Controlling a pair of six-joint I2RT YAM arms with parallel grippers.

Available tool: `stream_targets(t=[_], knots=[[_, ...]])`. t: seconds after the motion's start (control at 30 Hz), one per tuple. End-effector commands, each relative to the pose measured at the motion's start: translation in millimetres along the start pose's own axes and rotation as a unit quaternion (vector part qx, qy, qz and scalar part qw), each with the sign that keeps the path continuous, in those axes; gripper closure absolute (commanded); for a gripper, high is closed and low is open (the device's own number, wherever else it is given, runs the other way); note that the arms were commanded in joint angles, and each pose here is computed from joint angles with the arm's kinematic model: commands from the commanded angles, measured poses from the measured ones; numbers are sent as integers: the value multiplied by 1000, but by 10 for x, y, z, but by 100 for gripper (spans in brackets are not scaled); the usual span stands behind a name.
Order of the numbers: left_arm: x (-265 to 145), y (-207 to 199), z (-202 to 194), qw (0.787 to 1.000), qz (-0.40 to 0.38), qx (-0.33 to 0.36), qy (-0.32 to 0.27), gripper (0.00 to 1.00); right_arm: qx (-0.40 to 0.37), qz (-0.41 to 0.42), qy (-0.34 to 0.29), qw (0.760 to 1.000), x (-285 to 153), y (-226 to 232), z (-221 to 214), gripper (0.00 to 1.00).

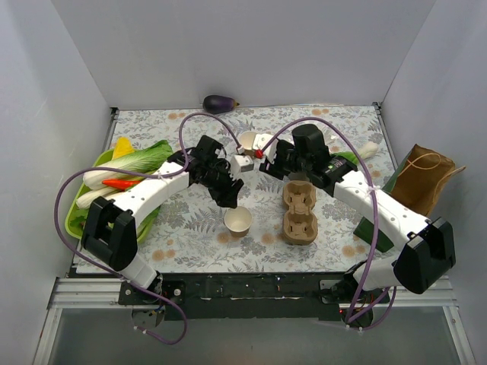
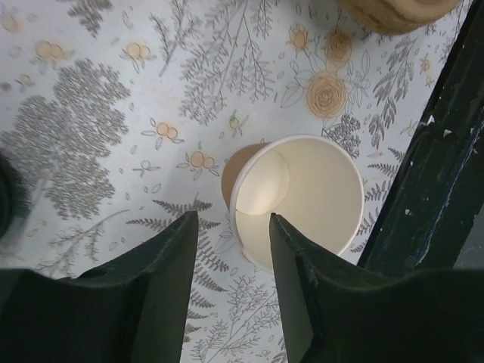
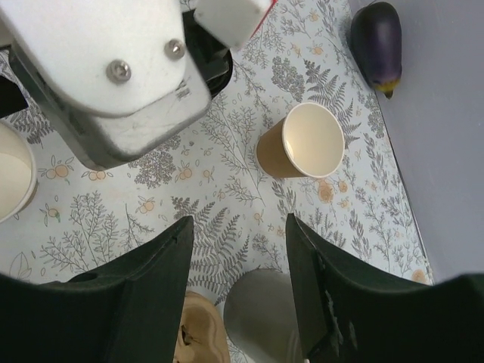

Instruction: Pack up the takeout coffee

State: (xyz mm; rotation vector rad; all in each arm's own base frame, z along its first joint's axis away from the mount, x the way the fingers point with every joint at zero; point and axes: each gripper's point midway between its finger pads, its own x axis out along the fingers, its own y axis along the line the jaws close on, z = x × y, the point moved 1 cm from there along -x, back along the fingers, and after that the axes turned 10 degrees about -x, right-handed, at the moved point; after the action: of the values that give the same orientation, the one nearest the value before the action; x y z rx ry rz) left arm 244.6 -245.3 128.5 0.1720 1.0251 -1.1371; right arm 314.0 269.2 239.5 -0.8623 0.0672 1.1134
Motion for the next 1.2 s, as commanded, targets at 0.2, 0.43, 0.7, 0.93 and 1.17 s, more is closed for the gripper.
stream_targets(t=[0.2,0.43,0.7,0.93,1.17], knots=[[-587,295,645,987,139,56,-52,43,0,-36,-23,999,-205,-315,308,37],[-608,1009,928,978,200,-42,-32,44,30,-37,-30,998,-267,-294,342,35],[-439,1339,819,981,187,-59,-2,46,88,-47,3,995,-397,-351,211,34],[-264,1370,711,983,165,-72,20,47,159,-44,16,986,-353,-399,-41,34],[-153,1329,666,986,145,-79,33,50,169,-35,21,985,-321,-330,-116,34]])
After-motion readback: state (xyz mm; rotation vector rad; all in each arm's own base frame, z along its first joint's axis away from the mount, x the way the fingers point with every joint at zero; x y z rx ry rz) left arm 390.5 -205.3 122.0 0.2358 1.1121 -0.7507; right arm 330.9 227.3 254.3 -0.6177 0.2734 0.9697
